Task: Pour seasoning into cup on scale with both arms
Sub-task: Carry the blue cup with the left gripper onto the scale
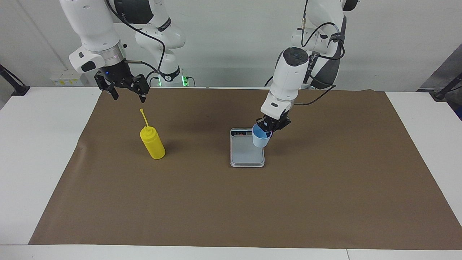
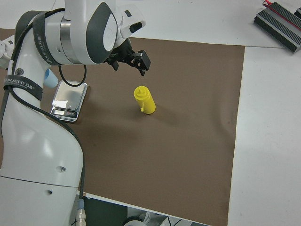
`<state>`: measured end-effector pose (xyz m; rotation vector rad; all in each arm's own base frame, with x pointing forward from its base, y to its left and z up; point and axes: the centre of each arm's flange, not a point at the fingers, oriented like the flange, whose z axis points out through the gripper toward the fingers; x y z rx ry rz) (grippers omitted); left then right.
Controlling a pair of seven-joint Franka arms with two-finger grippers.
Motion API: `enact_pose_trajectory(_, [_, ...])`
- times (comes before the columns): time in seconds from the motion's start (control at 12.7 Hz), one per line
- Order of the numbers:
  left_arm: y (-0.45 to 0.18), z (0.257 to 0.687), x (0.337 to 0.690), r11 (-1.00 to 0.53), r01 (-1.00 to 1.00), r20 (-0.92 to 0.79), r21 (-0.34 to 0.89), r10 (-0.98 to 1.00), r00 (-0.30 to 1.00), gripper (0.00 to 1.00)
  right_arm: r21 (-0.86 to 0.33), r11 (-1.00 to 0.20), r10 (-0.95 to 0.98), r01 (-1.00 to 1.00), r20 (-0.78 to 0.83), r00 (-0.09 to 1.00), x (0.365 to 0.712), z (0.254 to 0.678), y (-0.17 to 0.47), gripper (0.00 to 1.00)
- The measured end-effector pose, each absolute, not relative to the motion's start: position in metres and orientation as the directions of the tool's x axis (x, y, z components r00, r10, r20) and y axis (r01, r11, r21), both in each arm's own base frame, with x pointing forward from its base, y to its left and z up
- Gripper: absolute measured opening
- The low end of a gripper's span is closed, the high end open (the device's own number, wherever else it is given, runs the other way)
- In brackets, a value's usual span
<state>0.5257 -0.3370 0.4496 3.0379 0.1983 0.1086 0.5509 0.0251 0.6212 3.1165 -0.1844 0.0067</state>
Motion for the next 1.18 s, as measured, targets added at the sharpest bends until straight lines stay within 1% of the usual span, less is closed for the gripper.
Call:
enact_pose_trajectory(0.47, [-0.364, 0.411, 0.512, -0.990, 0.112, 0.055, 0.087, 0.117, 0.992, 0.03, 0.019, -0.993, -0.118, -0.118, 0.005, 0.993, 0.551, 0.621, 0.025, 1.00])
enact_pose_trajectory(0.79, [-0.372, 0.394, 0.502, -0.992, 0.100, 0.051, 0.081, 0.104, 0.993, 0.03, 0.019, -0.993, -0.118, -0.118, 0.005, 0.993, 0.551, 0.621, 0.025, 1.00])
enact_pose_trajectory(1.18, [-0.373, 0.385, 0.504, -0.991, 0.107, 0.056, 0.078, 0.111, 0.992, 0.03, 0.019, -0.993, -0.118, -0.118, 0.005, 0.993, 0.551, 0.621, 0.025, 1.00])
